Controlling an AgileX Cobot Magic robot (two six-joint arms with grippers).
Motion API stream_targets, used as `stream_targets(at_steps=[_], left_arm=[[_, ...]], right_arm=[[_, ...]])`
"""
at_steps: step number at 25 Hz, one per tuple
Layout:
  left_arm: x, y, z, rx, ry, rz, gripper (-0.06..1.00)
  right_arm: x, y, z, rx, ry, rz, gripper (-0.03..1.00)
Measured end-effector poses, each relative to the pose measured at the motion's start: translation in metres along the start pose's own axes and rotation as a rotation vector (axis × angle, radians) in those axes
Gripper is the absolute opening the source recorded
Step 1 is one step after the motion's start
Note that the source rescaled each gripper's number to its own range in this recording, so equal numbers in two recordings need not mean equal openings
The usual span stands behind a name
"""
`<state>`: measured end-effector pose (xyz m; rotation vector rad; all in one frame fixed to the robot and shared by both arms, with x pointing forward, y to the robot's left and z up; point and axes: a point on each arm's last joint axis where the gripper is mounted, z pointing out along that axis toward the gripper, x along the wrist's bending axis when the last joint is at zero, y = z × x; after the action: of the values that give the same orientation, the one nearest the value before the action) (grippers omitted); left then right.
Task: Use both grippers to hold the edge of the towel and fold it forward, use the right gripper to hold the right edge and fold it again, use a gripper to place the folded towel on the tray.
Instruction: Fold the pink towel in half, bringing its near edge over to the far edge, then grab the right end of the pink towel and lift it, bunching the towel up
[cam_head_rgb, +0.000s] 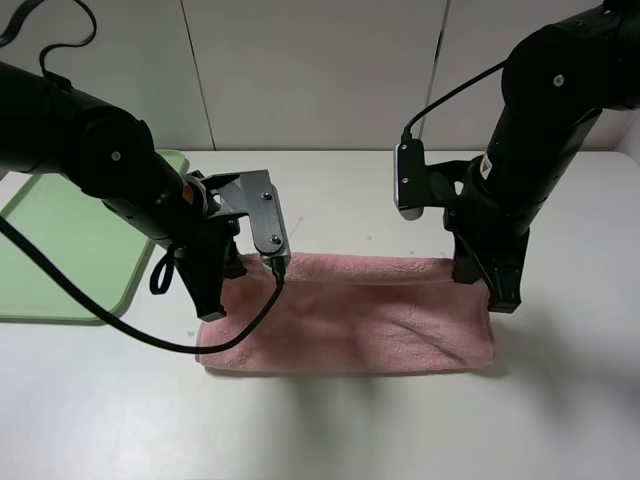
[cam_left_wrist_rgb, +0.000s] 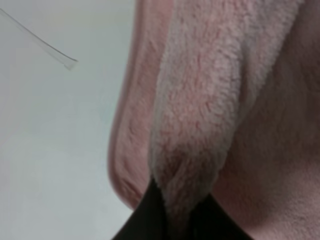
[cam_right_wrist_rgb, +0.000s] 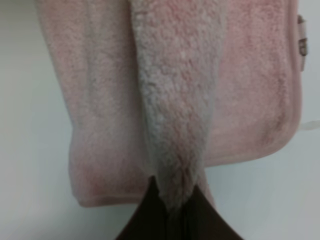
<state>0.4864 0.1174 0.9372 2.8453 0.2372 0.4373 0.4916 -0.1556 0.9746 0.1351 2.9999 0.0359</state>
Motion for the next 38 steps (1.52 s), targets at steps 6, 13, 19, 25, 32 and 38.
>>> stream_targets(at_steps=[6,13,19,25,32,38], left_arm=[[0.002,0.001,0.0,-0.014,0.016,0.001,0.17],[0.0,0.0,0.004,-0.051,0.041,-0.042,0.94],[0.0,0.001,0.007,-0.065,0.052,-0.049,0.99],[-0.001,-0.001,-0.008,-0.048,0.037,-0.058,1.0],[-0.003,-0.004,-0.063,-0.1,0.077,-0.159,1.0],[-0.012,-0.014,-0.117,-0.147,0.105,-0.263,1.0]], right_arm=[[-0.003,0.001,0.0,-0.011,-0.028,0.107,0.51],[-0.014,0.0,-0.001,-0.017,-0.151,0.253,0.99],[-0.014,0.0,-0.001,-0.023,-0.155,0.264,1.0],[-0.014,0.0,-0.003,-0.027,-0.159,0.266,1.0],[-0.009,-0.004,-0.026,-0.079,-0.183,0.344,1.0],[0.003,-0.005,-0.047,-0.163,-0.138,0.474,1.0]])
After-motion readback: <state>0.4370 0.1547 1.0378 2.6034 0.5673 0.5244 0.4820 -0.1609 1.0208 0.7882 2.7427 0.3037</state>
